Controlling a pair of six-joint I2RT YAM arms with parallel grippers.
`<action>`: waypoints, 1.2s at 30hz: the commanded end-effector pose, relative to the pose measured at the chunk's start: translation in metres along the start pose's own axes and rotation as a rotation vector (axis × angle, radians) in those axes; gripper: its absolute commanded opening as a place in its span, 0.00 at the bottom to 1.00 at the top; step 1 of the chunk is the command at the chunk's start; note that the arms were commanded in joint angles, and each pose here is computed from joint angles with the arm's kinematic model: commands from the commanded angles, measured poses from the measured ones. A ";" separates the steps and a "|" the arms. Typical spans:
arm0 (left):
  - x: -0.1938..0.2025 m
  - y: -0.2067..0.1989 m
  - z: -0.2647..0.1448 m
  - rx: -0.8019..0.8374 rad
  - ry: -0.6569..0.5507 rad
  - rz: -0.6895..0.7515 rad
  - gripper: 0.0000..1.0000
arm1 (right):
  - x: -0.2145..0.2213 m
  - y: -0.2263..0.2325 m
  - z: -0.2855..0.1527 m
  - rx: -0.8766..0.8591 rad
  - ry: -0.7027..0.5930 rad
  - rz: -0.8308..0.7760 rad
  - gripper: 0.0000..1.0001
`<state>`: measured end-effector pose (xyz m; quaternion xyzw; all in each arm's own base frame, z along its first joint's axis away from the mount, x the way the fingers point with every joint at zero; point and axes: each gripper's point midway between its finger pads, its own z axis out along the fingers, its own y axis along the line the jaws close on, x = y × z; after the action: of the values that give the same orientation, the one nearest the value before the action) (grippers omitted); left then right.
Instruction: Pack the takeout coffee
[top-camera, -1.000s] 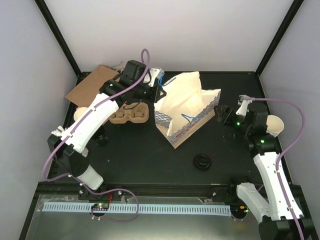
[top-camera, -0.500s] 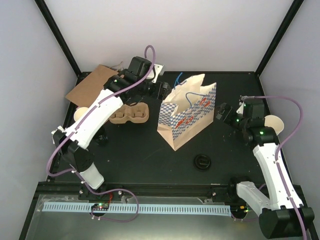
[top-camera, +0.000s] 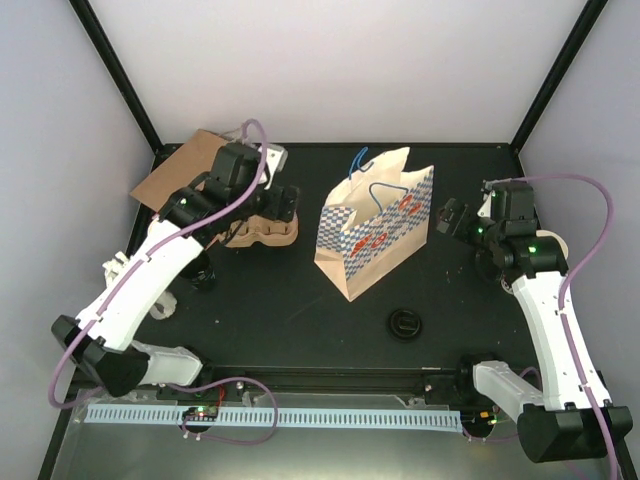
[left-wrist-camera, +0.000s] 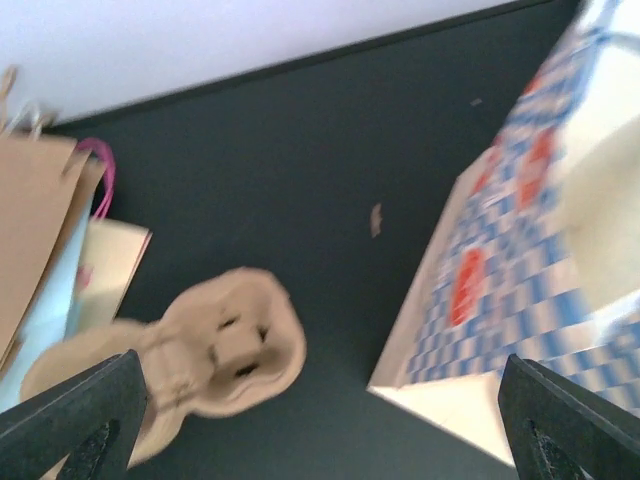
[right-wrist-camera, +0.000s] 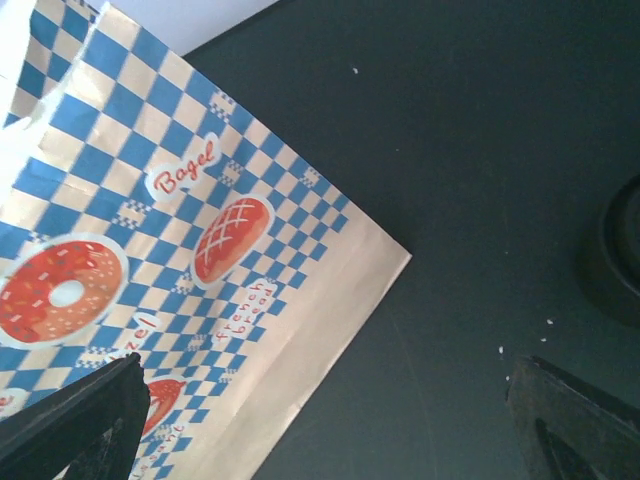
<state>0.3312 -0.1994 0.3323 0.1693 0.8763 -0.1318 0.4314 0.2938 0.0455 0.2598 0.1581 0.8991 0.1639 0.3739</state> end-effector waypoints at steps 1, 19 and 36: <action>0.036 0.051 0.009 -0.157 0.058 -0.109 0.99 | 0.007 -0.012 -0.006 0.050 0.001 -0.025 1.00; 0.107 0.073 0.118 -0.067 0.407 -0.232 0.75 | 0.031 0.007 0.004 -0.130 0.023 -0.045 1.00; 0.129 0.069 0.174 -0.240 0.515 -0.123 0.83 | 0.034 0.005 0.004 -0.128 0.021 -0.050 1.00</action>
<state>0.4006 -0.1832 0.1191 0.0965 0.9745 -0.0452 0.1973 0.2740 0.0631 0.2343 0.1168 0.8993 0.2076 0.3666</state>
